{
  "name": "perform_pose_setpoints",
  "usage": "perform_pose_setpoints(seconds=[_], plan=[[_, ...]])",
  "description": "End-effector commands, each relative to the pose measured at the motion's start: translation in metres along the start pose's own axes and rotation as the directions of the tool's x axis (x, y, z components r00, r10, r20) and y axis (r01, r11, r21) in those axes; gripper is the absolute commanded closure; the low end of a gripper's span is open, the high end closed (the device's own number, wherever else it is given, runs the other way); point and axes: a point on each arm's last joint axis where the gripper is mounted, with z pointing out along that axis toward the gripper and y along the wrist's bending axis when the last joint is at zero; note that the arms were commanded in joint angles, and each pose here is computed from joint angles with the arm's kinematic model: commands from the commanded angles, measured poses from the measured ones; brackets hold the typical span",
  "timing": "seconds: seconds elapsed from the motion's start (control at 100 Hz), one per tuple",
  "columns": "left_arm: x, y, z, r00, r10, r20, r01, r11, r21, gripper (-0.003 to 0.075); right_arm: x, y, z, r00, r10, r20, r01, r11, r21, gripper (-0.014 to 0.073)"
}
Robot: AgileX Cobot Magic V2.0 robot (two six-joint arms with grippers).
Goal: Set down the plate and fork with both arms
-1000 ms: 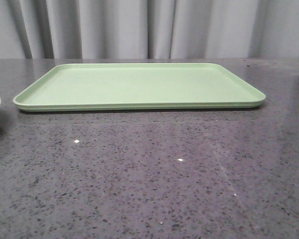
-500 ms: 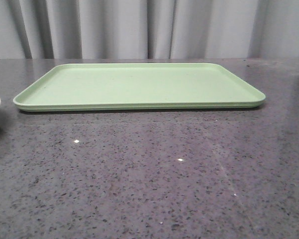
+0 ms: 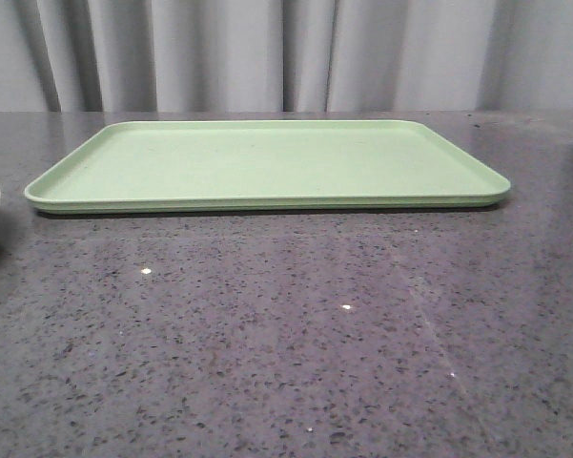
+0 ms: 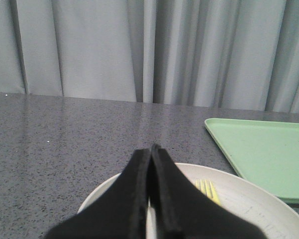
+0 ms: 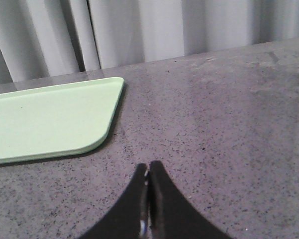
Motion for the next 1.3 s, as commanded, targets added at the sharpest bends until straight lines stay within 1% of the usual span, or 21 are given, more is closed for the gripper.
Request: perform_pose_setpoints(seconds=[0.0,0.16,0.24,0.32,0.51,0.62,0.72,0.8,0.87,0.9,0.95,1.02,1.07,1.09,1.13,1.14,1.16,1.21,1.26,1.29], plan=[[-0.030,-0.004,-0.003,0.995,-0.013,0.103,0.013,1.000,0.006,0.0741,-0.032,0.008,-0.006,0.996,-0.001,0.084,0.003,1.000,-0.018,0.0662],[-0.065,-0.009,0.001,0.994,-0.013,0.106,0.012,1.000,0.015,0.0741,-0.061,0.015,-0.005,1.000,-0.002,0.020,0.002,1.000,-0.002,0.0662],[-0.079,-0.013,0.006,0.998,-0.012,0.054,0.011,1.000,0.021,0.0741,-0.076,0.019,-0.001,1.000,-0.002,-0.013,0.002,1.000,0.006,0.0662],[-0.091,-0.016,0.011,1.000,-0.010,-0.014,0.010,1.000,0.026,0.0741,-0.090,0.022,0.005,0.997,-0.001,-0.073,0.003,1.000,0.021,0.0662],[-0.115,-0.021,0.033,0.988,-0.002,-0.155,0.007,1.000,0.029,0.0741,-0.110,0.027,0.025,0.980,-0.005,-0.201,0.016,0.998,0.055,0.0662],[-0.122,-0.022,0.048,0.971,0.017,-0.237,-0.011,1.000,0.024,0.0741,-0.117,0.028,0.037,0.970,-0.011,-0.244,0.028,0.997,0.068,0.0662],[-0.125,-0.021,0.061,0.961,0.050,-0.270,-0.048,0.999,0.015,0.0741,-0.122,0.030,0.048,0.963,-0.009,-0.269,0.030,0.997,0.074,0.0662],[-0.125,-0.021,0.070,0.954,0.050,-0.295,-0.049,0.999,0.012,0.0740,-0.123,0.030,0.054,0.956,-0.008,-0.292,0.032,0.996,0.079,0.0657],[-0.125,-0.021,0.074,0.949,0.050,-0.311,-0.049,0.999,0.011,0.0738,-0.124,0.030,0.059,0.951,-0.006,-0.310,0.034,0.996,0.083,0.0624],[-0.124,-0.021,0.076,0.947,0.049,-0.319,-0.048,0.999,0.011,0.0734,-0.123,0.030,0.060,0.950,-0.006,-0.313,0.034,0.996,0.084,0.0592],[-0.124,-0.021,0.077,0.945,0.049,-0.323,-0.048,0.999,0.011,0.0706,-0.123,0.030,0.061,0.947,-0.005,-0.321,0.035,0.996,0.086,0.0529],[-0.124,-0.021,0.077,0.945,0.050,-0.325,-0.049,0.999,0.011,0.0619,-0.122,0.030,0.062,0.946,-0.005,-0.325,0.035,0.996,0.087,0.0417],[-0.124,-0.021,0.077,0.944,0.051,-0.325,-0.051,0.999,0.011,0.0517,-0.122,0.030,0.062,0.946,-0.005,-0.325,0.035,0.996,0.087,0.0334],[-0.124,-0.021,0.077,0.944,0.051,-0.325,-0.051,0.999,0.011,0.0489,-0.122,0.030,0.062,0.946,-0.005,-0.324,0.035,0.996,0.086,0.0302],[-0.124,-0.021,0.077,0.944,0.051,-0.325,-0.051,0.999,0.011,0.0398,-0.122,0.030,0.062,0.947,-0.005,-0.322,0.035,0.996,0.086,0.0245],[-0.124,-0.021,0.077,0.944,0.051,-0.325,-0.051,0.999,0.011,0.0368,-0.123,0.030,0.062,0.947,-0.005,-0.321,0.035,0.996,0.086,0.0237],[-0.124,-0.021,0.077,0.945,0.051,-0.323,-0.051,0.999,0.011,0.0339,-0.123,0.030,0.062,0.947,-0.005,-0.321,0.035,0.996,0.086,0.0216],[-0.125,-0.021,0.078,0.949,0.051,-0.312,-0.051,0.999,0.010,0.0235,-0.123,0.030,0.062,0.947,-0.005,-0.321,0.035,0.996,0.086,0.0179],[-0.127,-0.021,0.078,0.954,0.052,-0.297,-0.051,0.999,0.009,0.0174,-0.122,0.030,0.062,0.947,-0.005,-0.322,0.035,0.996,0.086,0.0165],[-0.127,-0.021,0.078,0.955,0.052,-0.292,-0.051,0.999,0.009,0.0156,-0.122,0.030,0.062,0.946,-0.005,-0.323,0.035,0.996,0.086,0.0165]])
